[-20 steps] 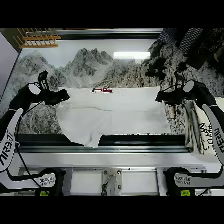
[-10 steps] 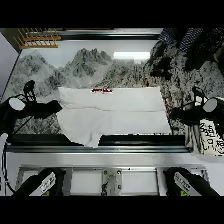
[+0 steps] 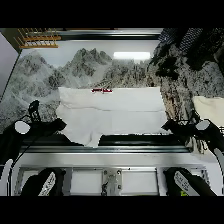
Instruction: Fold the clothes and pants, and hang the long-sleeved shirts on hangers.
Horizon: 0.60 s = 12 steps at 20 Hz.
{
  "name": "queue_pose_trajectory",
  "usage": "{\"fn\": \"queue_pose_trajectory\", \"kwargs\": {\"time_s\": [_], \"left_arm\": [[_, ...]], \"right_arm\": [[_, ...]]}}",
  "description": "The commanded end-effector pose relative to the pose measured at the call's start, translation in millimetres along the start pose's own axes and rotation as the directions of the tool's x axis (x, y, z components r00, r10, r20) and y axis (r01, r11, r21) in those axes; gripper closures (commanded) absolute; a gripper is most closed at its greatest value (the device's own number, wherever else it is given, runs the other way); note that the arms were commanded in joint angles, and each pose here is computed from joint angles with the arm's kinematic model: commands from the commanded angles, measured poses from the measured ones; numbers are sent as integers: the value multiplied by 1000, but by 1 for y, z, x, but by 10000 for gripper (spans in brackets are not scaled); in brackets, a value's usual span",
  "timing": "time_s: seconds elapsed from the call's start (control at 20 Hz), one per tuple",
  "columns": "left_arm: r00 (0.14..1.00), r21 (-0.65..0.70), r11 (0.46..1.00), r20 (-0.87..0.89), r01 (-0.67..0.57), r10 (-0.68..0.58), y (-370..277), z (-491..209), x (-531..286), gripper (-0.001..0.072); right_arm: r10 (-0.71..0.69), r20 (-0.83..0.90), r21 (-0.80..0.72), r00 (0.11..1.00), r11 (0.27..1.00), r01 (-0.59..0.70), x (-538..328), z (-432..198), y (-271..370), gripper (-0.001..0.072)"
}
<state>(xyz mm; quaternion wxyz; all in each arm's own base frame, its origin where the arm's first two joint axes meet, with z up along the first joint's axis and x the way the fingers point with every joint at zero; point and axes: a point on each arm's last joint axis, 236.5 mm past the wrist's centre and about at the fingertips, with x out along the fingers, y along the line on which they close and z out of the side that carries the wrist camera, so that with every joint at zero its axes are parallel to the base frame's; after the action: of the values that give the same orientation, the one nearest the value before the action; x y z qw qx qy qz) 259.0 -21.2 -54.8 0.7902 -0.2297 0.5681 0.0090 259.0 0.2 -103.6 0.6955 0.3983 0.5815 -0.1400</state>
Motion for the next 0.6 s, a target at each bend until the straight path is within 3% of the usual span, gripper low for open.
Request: {"fn": "queue_pose_trajectory", "kwargs": {"time_s": [0.0,0.15,0.2,0.25,0.3,0.55], "left_arm": [[1000,0,1000,1,1,-1,1,-7,0,231],[1000,0,1000,-6,1,-1,1,-9,0,231],[1000,0,1000,-7,1,-1,1,-9,0,231],[1000,2,1000,-15,-1,1,2,-11,0,231],[999,6,1000,-33,-8,8,3,-15,0,231],[967,-89,995,-255,-36,13,13,-53,27,230]], "right_arm": [[22,33,29,999,999,-23,15,8,3,127],[13,18,-12,1000,1000,-13,23,3,7,150],[12,14,-27,1000,1000,-12,26,0,9,345],[13,13,-56,1000,998,-13,28,-2,13,592],[14,9,-87,1000,996,-13,28,-5,16,699],[14,0,-111,1000,994,-14,30,-9,18,699]]}}
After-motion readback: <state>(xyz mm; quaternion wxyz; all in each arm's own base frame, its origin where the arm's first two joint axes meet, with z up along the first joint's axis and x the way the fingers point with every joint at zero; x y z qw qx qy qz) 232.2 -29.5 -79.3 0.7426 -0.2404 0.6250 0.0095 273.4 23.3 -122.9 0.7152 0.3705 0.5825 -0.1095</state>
